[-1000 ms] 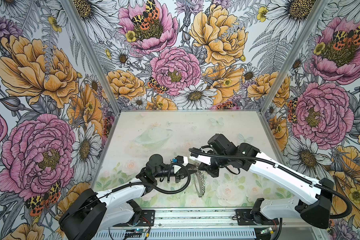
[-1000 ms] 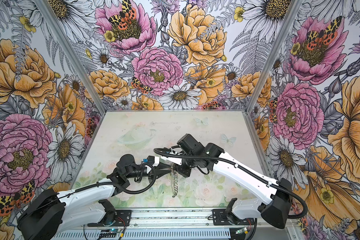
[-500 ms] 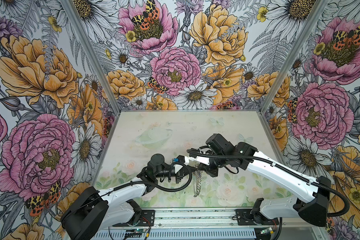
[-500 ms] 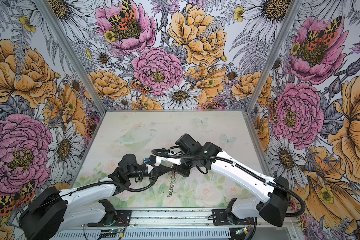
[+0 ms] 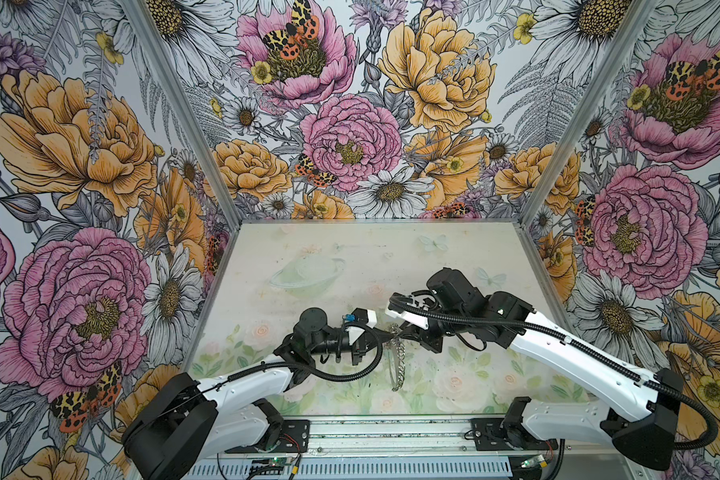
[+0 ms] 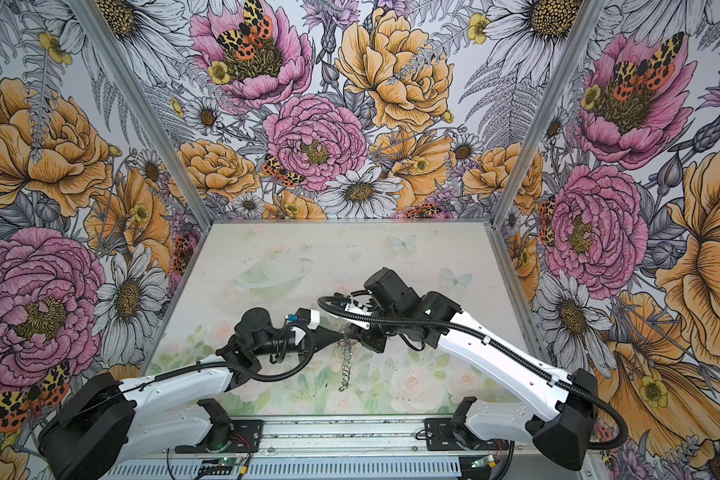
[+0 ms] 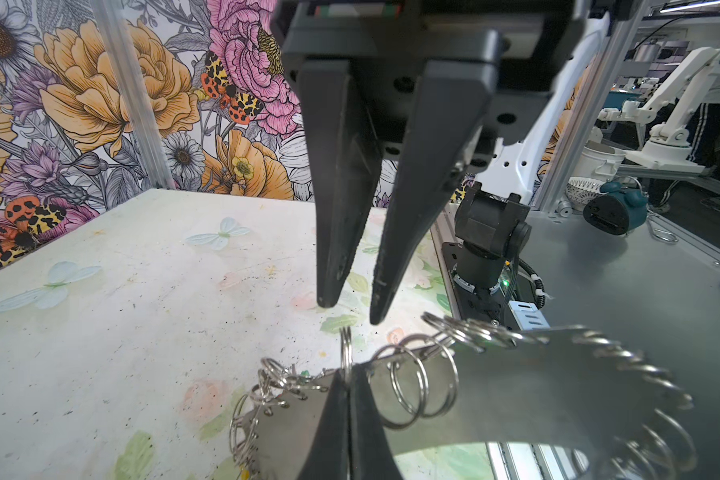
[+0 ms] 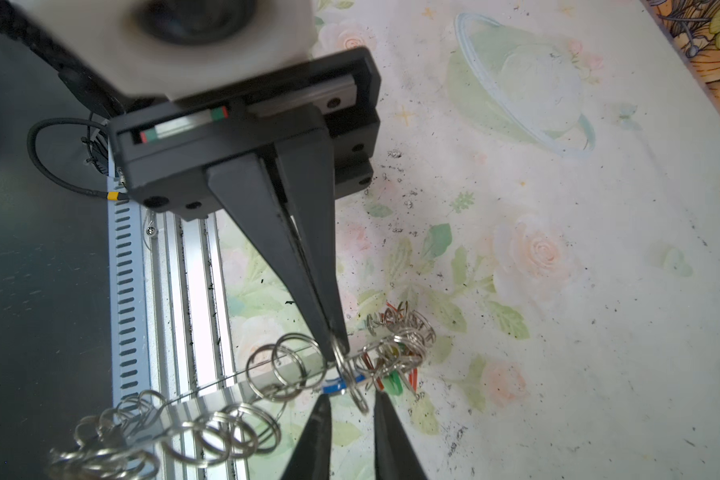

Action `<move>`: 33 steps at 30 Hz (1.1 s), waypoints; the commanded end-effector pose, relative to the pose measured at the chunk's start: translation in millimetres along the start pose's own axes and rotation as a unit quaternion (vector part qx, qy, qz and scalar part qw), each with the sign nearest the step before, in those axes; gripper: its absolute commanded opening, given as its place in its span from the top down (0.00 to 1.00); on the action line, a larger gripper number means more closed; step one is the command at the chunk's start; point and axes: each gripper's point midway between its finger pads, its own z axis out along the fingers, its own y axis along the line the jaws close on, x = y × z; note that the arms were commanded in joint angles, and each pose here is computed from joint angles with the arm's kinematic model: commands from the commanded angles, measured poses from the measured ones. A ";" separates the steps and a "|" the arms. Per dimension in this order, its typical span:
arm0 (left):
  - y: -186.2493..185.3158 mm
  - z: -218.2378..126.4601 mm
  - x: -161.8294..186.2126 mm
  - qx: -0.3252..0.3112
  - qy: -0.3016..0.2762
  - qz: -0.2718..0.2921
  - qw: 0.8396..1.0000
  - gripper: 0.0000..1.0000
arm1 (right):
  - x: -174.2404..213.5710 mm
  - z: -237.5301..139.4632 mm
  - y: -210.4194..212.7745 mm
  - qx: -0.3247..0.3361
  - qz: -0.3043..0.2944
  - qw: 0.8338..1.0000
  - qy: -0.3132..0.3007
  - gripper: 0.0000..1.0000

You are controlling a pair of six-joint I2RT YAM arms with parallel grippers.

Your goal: Put the keys on the keyring

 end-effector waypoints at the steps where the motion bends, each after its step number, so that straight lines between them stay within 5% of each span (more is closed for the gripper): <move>1: -7.7 -4.4 -22.1 0.021 -0.044 0.024 0.999 1.00 | -5.2 -1.7 1.3 -0.010 0.012 1.000 -0.025 0.83; 13: -16.9 -5.5 -33.7 0.072 -0.075 0.022 0.994 1.00 | -9.4 2.3 13.4 -0.049 0.032 0.997 -0.052 0.86; 33: -9.0 -15.8 -49.2 0.067 -0.132 0.016 0.989 1.00 | -6.1 20.0 24.7 -0.059 0.047 0.995 -0.065 0.87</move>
